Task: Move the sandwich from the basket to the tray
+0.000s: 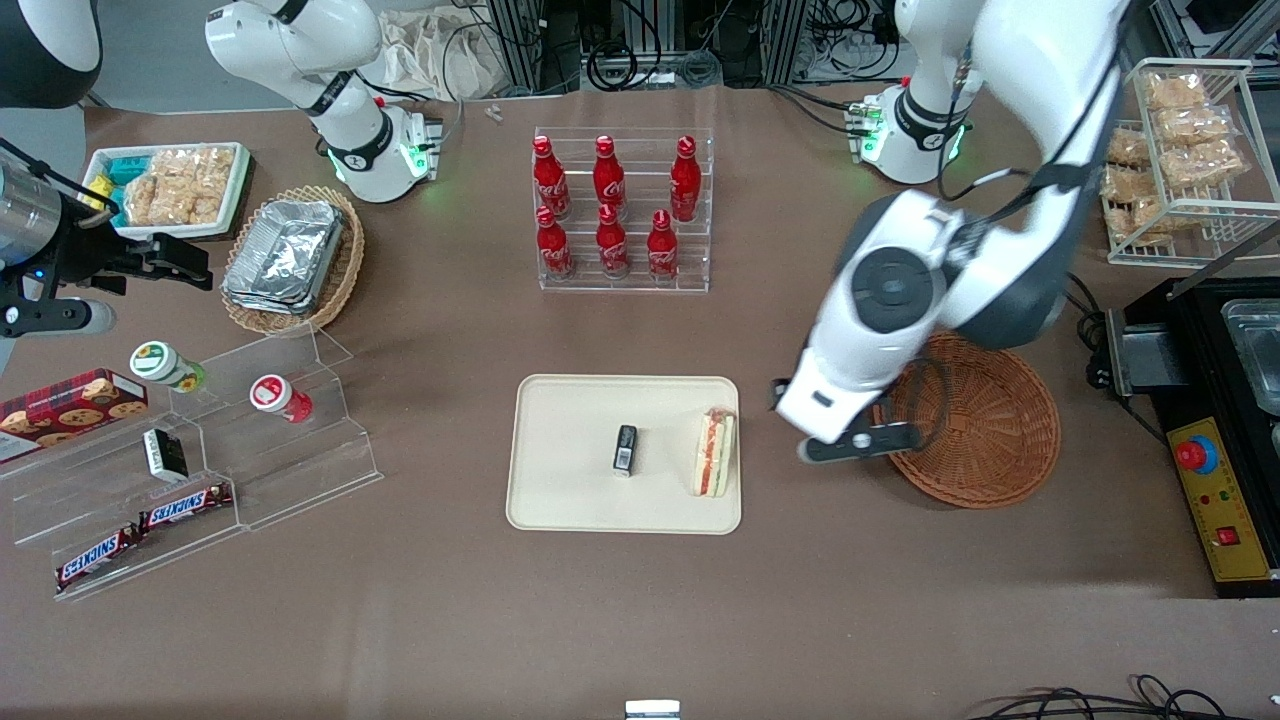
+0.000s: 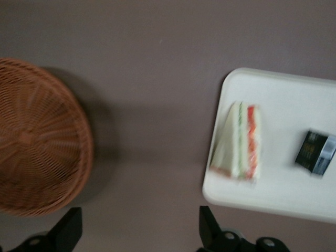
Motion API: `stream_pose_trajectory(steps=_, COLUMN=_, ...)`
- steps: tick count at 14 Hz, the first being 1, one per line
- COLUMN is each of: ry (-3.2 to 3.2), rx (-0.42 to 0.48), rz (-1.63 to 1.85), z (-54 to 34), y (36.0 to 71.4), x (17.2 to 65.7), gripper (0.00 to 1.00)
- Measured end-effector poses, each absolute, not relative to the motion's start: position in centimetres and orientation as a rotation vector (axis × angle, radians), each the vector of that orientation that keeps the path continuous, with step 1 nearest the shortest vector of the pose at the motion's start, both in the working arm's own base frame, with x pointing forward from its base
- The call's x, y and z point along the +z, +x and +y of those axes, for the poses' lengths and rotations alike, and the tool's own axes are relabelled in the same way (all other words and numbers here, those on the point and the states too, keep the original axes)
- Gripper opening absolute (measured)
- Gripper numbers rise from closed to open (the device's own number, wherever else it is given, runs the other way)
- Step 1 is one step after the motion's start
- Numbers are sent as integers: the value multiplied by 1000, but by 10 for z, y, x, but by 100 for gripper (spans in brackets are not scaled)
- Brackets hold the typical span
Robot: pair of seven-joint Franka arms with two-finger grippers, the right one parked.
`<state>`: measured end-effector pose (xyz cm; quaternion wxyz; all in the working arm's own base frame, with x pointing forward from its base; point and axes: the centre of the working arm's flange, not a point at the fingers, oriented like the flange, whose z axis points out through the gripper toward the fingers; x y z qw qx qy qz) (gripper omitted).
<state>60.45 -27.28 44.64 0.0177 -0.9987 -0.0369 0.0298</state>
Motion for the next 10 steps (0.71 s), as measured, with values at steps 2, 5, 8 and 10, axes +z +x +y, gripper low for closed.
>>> stream_pose_trajectory(steps=2, ry=-3118, rx=171, rz=-1, z=-224, y=598, x=490, gripper=100)
stream_pose_trajectory(steps=5, ry=-3100, rx=189, rz=53, z=-164, y=581, x=545, gripper=100)
stream_pose_trajectory(steps=8, ry=-3116, rx=177, rz=71, z=-101, y=563, x=588, gripper=100)
stream_pose_trajectory(steps=10, ry=-3117, rx=151, rz=69, z=-75, y=546, x=604, gripper=100)
